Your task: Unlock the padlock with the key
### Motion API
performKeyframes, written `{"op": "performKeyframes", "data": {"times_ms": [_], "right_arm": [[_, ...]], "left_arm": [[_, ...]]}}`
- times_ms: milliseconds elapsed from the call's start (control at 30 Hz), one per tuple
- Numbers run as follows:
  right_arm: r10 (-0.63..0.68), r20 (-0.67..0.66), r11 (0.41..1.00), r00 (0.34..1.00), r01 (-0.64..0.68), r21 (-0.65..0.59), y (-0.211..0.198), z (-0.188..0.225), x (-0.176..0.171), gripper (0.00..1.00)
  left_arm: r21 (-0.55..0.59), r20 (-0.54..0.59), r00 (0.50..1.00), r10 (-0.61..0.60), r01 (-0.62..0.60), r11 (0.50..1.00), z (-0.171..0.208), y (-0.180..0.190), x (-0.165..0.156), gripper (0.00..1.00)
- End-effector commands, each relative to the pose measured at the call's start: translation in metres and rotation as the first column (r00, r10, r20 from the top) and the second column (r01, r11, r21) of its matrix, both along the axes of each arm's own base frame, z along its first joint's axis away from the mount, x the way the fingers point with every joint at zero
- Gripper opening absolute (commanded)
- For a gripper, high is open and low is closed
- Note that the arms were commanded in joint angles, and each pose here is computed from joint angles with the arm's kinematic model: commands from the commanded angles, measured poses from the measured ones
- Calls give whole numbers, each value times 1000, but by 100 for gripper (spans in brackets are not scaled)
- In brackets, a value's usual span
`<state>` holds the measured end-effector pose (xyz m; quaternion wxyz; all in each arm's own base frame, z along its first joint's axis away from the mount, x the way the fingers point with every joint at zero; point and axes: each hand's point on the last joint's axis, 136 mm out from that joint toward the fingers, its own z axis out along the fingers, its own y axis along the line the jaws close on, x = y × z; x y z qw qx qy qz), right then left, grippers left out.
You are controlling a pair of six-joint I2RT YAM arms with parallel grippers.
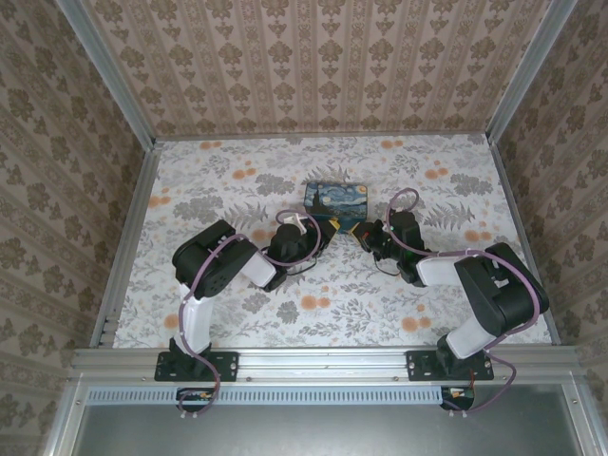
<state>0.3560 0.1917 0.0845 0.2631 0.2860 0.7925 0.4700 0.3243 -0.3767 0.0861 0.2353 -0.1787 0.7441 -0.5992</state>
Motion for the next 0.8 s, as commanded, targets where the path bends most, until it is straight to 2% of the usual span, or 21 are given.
{"op": "performKeyframes", "data": {"times_ms": [0,533,767], "right_arm": [[-7,59,1000,998,6,20,1,16,9,0],[-46,107,995,993,36,89,-1,19,12,0],[-53,100,988,994,38,150,2,24,11,0]], "left_arm": [[-59,37,999,-4,7,998,16,-4,2,0],[-197,4,1000,-29,30,980,56,-22,-1,0],[-217,-11,999,-37,33,976,58,-26,-2,0]]}}
